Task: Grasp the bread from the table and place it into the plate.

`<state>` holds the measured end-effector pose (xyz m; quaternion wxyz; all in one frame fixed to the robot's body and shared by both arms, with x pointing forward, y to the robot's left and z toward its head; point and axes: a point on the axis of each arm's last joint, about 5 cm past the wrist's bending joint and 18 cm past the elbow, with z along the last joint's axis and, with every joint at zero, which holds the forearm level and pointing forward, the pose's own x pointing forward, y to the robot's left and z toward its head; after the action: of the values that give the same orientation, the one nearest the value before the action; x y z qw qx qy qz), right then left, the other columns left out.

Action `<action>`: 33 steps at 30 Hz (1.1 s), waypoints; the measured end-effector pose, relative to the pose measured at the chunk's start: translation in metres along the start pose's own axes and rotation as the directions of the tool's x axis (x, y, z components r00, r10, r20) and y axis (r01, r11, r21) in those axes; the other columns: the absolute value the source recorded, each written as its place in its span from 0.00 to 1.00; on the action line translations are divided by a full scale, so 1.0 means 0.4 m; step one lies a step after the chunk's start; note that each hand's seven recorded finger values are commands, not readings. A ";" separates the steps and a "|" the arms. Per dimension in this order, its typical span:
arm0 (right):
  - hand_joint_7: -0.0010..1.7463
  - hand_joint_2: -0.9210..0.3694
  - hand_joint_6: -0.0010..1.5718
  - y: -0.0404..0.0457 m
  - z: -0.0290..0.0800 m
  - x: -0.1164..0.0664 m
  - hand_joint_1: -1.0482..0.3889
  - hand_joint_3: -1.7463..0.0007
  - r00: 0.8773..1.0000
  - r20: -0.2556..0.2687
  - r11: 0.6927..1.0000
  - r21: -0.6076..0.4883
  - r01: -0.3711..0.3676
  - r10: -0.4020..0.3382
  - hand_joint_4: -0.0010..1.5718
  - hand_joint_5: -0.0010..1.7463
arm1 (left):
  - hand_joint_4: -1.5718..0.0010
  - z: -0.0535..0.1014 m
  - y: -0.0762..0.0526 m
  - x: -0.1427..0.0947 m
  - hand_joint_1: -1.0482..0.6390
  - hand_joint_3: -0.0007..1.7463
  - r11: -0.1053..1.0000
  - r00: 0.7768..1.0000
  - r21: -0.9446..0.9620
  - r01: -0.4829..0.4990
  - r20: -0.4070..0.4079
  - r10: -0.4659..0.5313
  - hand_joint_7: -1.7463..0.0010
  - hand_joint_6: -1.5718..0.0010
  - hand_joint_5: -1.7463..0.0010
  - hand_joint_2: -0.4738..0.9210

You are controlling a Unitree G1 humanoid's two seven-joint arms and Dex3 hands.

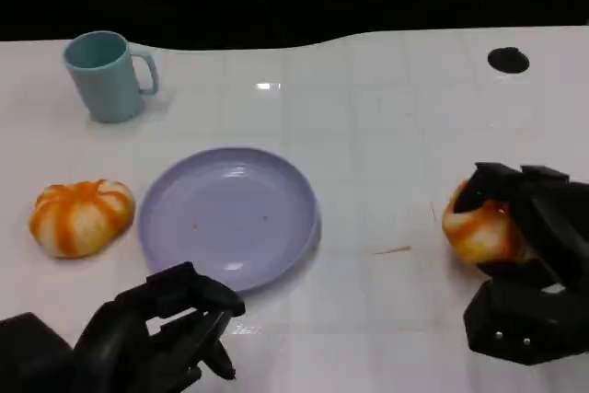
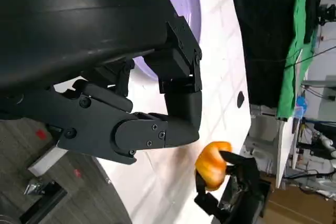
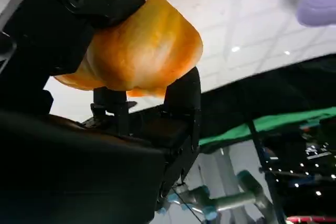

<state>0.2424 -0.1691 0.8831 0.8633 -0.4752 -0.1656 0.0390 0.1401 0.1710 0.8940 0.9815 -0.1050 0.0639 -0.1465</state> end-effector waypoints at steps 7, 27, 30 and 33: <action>0.98 0.54 0.48 -0.010 0.032 0.013 0.70 0.18 0.998 0.063 0.998 0.067 0.009 -0.013 0.62 1.00 | 0.56 0.000 0.001 -0.001 0.38 0.25 1.000 1.000 -0.006 -0.001 -0.002 0.001 0.28 0.56 0.04 1.00; 0.99 0.54 0.50 0.074 0.193 0.124 0.68 0.19 0.967 0.252 0.965 0.241 -0.104 0.042 0.65 1.00 | 0.57 0.001 0.001 -0.009 0.38 0.25 1.000 1.000 0.002 -0.002 0.002 0.002 0.28 0.57 0.04 1.00; 1.00 0.53 0.48 0.089 0.215 0.143 0.66 0.20 0.959 0.275 0.960 0.243 -0.137 0.067 0.65 1.00 | 0.57 0.001 0.002 -0.009 0.37 0.24 1.000 1.000 0.003 -0.002 0.003 0.002 0.28 0.56 0.05 1.00; 1.00 0.53 0.48 0.105 0.234 0.158 0.64 0.21 0.951 0.297 0.956 0.241 -0.164 0.088 0.65 1.00 | 0.57 0.001 0.002 -0.010 0.37 0.25 1.000 1.000 0.003 -0.003 0.003 0.003 0.28 0.57 0.05 1.00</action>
<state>0.2754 -0.0566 0.9102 0.8818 -0.3555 -0.2497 0.1838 0.1366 0.1730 0.8945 0.9820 -0.1039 0.0626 -0.1450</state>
